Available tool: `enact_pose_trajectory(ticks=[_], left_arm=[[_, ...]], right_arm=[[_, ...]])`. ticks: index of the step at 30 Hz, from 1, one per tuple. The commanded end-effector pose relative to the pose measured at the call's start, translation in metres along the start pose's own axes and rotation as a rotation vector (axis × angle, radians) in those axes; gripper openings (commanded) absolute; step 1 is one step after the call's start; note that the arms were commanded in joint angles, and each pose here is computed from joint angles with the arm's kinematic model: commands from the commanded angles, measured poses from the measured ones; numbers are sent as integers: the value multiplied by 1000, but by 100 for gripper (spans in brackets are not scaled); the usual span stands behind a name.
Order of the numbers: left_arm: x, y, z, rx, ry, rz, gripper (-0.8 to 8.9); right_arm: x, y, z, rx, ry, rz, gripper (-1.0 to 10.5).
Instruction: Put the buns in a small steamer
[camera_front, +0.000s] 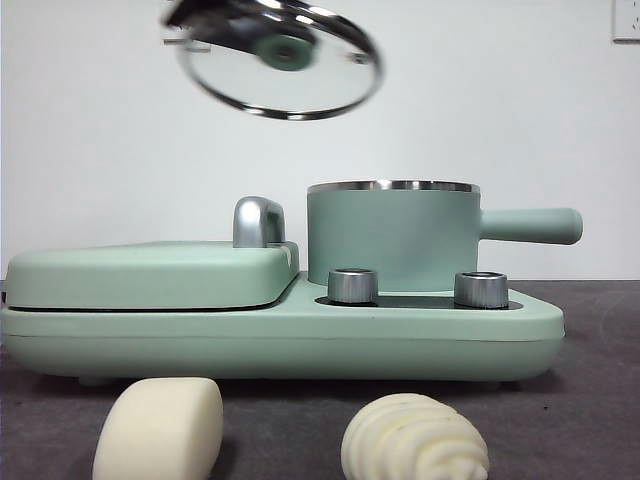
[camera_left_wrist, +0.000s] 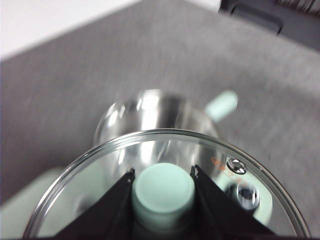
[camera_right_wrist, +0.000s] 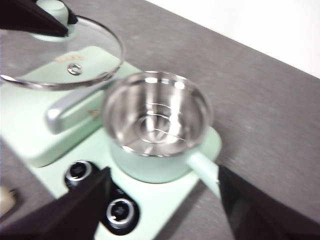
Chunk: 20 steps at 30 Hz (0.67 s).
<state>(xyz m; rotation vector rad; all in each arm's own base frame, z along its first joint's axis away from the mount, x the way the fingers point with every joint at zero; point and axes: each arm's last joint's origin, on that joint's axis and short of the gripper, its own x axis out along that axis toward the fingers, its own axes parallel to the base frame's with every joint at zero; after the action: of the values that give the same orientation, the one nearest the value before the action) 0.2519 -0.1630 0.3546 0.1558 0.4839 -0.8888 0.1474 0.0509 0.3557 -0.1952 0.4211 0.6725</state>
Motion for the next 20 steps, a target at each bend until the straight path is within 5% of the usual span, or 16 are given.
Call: enact_pose_trajectory(ticks=[1,11,20], left_arm=[[-28,-3,4,-16,18,45,10],[-98,-2,-3,-52,23,217,10],[-108,6,-7,-82,27,266,10]], right_arm=[[3,7,6,-58,-6,53,421],[45,53,6,-167,112,342,420],[110,108,-7,-304,257,516,420]])
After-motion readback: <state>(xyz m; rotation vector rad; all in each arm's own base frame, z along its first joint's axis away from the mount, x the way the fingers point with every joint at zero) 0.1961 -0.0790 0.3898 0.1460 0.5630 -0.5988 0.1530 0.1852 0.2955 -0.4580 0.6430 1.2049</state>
